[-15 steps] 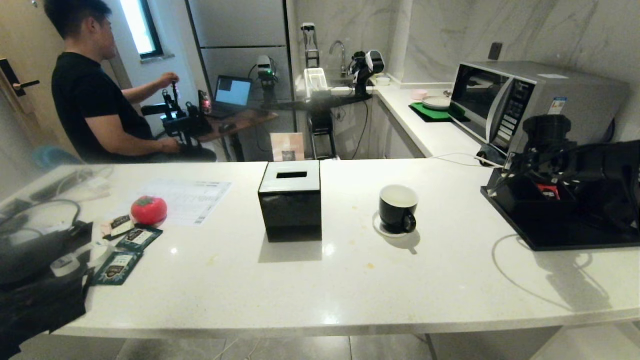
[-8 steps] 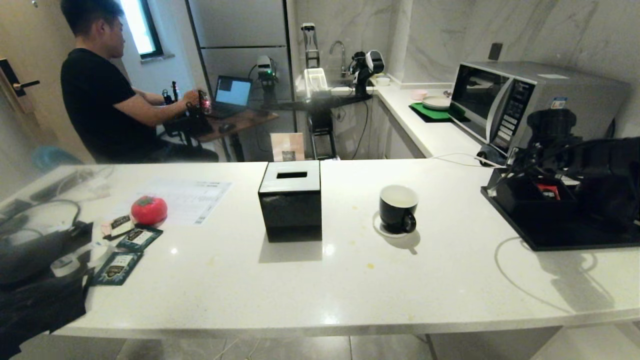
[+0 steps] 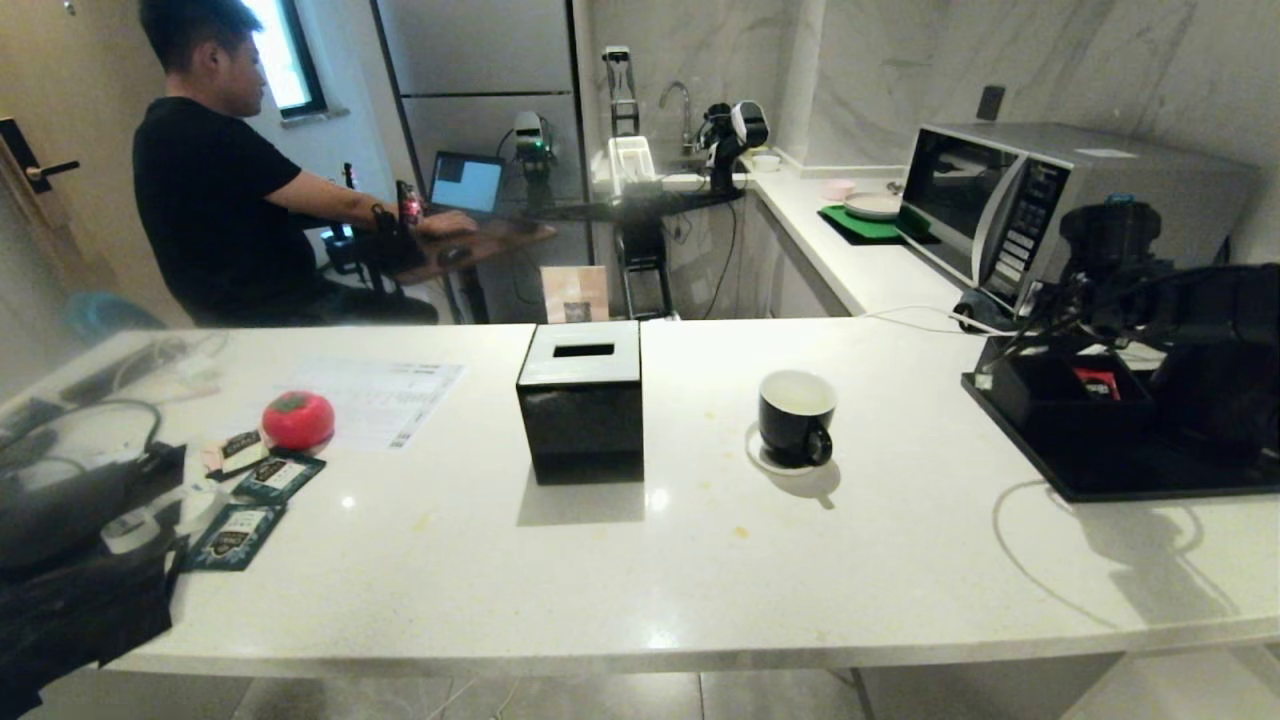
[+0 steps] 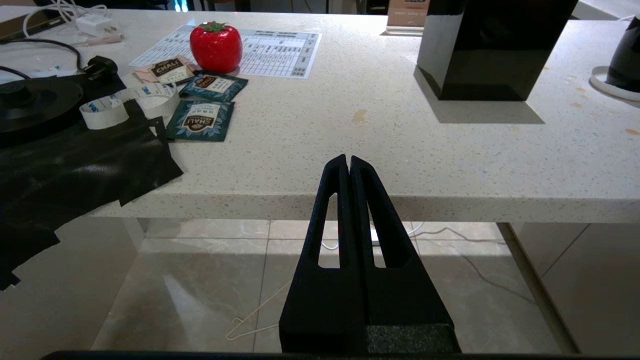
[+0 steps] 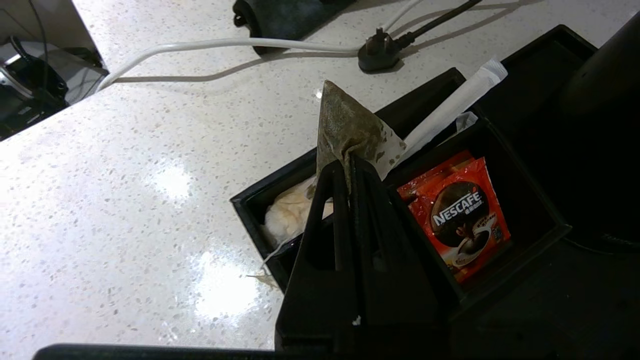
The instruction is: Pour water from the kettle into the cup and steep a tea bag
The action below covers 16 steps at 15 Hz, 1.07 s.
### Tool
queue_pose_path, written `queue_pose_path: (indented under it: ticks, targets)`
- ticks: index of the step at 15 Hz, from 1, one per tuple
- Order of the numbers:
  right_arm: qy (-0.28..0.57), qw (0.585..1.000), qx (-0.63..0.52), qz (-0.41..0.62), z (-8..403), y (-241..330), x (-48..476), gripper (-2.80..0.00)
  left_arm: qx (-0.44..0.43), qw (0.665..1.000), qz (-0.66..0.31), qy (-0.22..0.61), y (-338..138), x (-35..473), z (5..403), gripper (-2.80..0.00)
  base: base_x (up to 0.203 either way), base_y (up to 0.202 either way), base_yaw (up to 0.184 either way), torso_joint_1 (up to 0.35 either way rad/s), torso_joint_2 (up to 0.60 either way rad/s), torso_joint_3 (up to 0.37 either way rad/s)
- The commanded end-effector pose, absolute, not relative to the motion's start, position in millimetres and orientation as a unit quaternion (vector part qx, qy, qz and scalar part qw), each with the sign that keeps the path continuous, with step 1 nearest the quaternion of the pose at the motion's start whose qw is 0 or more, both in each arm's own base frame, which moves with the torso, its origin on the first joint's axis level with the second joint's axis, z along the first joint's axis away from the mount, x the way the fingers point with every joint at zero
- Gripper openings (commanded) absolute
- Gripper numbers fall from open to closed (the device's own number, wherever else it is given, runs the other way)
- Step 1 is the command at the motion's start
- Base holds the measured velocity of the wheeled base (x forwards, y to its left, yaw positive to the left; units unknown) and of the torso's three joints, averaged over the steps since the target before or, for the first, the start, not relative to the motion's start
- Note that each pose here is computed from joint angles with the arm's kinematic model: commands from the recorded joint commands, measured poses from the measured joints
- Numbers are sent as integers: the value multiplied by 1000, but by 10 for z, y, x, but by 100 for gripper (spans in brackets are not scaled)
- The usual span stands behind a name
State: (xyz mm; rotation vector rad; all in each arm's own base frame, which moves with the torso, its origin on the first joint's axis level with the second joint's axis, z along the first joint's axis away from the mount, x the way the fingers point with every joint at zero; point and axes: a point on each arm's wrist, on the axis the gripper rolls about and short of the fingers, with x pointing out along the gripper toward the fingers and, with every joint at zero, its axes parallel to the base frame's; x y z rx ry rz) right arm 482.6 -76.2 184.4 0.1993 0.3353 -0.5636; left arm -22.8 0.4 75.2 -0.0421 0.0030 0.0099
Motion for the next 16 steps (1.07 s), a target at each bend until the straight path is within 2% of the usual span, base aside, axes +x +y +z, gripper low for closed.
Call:
queue_pose_path:
  ticks: [1, 16]
  targets:
    - [159, 943, 99, -276, 1903, -737, 4797, -280, -21, 1000, 5, 1, 4, -228, 752, -280, 0, 0, 0, 0, 0, 0]
    - [147, 944, 112, -274, 2168, -631, 4543, -280, -21, 1000, 5, 1, 4, -228, 752, -280, 0, 0, 0, 0, 0, 0]
